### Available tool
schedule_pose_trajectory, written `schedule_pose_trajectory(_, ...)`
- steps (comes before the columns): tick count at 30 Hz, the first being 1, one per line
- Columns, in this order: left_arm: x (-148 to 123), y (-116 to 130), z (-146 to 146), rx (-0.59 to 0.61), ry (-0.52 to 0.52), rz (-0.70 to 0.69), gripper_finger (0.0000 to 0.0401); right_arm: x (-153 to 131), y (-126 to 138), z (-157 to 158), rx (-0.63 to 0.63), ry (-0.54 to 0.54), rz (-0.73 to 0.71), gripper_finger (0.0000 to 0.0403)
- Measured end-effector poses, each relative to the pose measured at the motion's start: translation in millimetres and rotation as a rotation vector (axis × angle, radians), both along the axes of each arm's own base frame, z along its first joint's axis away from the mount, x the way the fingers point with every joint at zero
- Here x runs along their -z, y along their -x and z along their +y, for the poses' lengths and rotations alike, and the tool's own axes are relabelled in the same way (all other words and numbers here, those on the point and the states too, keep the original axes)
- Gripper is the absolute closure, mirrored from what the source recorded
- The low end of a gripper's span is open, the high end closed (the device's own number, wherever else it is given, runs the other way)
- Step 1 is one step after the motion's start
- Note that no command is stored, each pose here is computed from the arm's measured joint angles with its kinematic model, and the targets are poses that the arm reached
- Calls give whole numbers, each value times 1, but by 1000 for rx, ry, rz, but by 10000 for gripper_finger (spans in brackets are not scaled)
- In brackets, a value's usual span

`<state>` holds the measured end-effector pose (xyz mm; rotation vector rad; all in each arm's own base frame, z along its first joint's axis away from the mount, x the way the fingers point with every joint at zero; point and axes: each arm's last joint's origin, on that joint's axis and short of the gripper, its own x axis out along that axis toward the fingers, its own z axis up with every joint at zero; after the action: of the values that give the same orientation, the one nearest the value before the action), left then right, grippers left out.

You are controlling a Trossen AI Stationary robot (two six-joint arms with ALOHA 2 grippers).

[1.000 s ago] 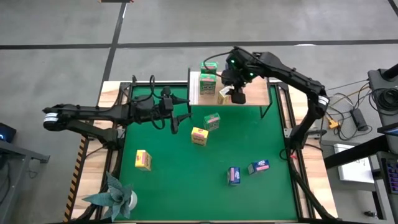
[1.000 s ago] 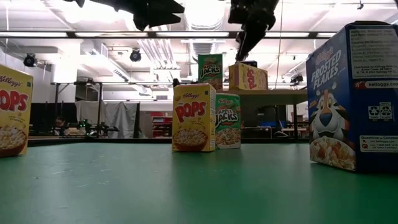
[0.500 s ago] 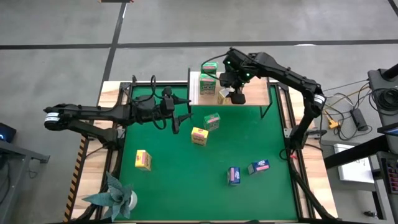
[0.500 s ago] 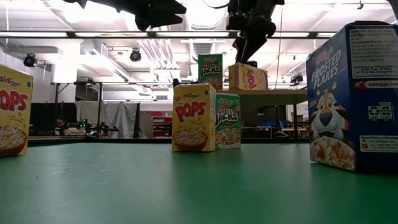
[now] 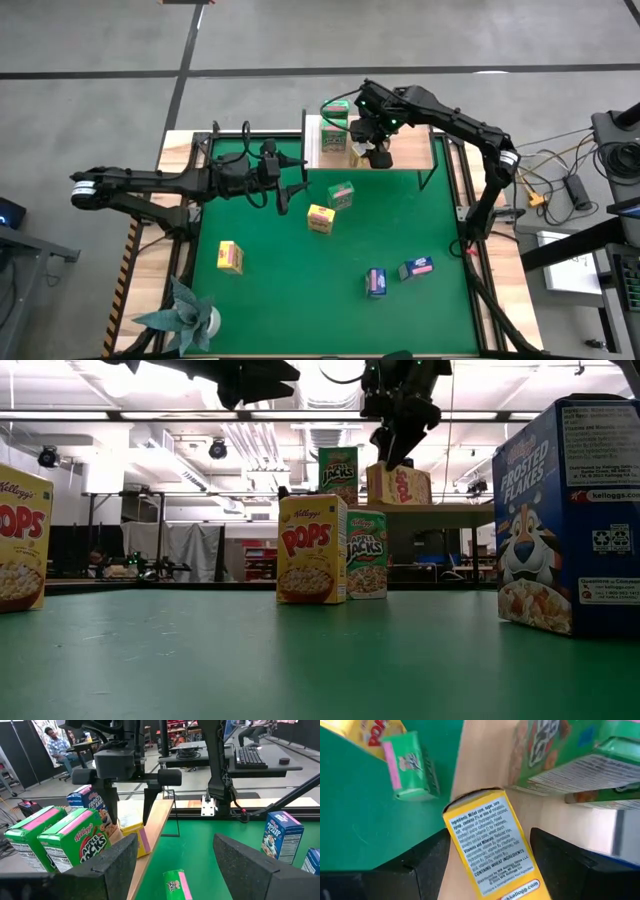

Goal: Stack cereal on shelf
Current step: Put the center yellow cereal on the shelf

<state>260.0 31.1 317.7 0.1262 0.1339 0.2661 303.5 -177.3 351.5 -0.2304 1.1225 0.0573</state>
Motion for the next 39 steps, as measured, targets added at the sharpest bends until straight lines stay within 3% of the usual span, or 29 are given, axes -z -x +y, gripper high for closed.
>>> schedule_pose_trajectory(7,-1,0,0,1,-7,-11,159,0,0,-3,2,84,34,140)
schedule_pose_trajectory(31,-1,0,0,1,-8,-9,159,10,0,-2,-24,52,47,138)
schedule_pose_trajectory(39,-1,0,0,1,-8,-9,159,16,0,-2,-15,40,60,178)
